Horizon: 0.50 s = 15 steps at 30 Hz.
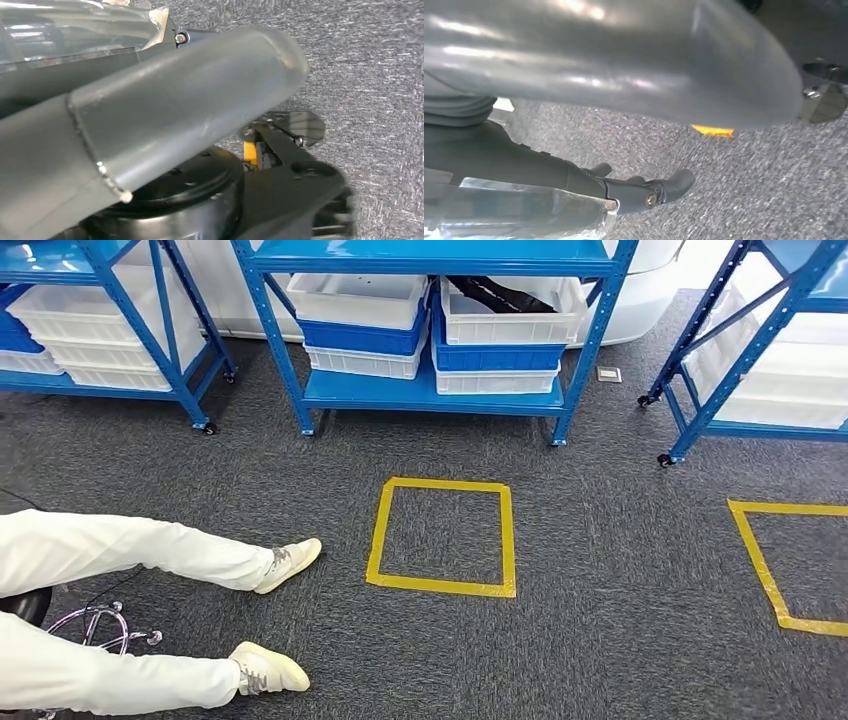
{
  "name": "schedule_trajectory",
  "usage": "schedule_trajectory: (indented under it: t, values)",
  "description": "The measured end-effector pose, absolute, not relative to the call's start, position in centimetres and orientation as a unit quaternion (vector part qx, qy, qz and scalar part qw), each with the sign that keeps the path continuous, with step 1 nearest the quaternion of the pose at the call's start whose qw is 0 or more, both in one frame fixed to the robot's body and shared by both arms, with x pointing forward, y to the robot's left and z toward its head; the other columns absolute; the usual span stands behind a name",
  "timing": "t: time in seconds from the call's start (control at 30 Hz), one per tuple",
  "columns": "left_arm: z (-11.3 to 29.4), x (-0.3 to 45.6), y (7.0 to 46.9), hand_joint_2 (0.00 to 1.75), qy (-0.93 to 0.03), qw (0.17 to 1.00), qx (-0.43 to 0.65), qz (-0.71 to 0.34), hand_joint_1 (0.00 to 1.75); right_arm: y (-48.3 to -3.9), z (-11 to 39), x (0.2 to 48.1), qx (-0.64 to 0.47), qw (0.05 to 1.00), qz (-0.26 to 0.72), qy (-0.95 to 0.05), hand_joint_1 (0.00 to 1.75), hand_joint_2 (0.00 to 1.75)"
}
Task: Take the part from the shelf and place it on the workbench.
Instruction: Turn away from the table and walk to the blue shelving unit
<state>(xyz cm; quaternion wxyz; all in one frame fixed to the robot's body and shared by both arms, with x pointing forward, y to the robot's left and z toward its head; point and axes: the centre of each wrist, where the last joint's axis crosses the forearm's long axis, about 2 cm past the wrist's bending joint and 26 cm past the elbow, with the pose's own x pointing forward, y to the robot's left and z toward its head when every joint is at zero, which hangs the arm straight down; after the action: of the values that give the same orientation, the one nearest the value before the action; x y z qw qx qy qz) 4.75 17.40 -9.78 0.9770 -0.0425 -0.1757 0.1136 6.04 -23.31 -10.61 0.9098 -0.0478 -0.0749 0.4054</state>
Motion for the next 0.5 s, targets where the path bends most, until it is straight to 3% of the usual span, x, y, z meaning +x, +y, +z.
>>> schedule_trajectory:
  t: [0.5]
  values:
    - [-9.72,5.02,17.31,0.0,-0.166,0.982,-0.035,0.085,0.0,-23.42,-10.64,5.88,-0.047,0.92,0.383,-0.071,0.0,0.0]
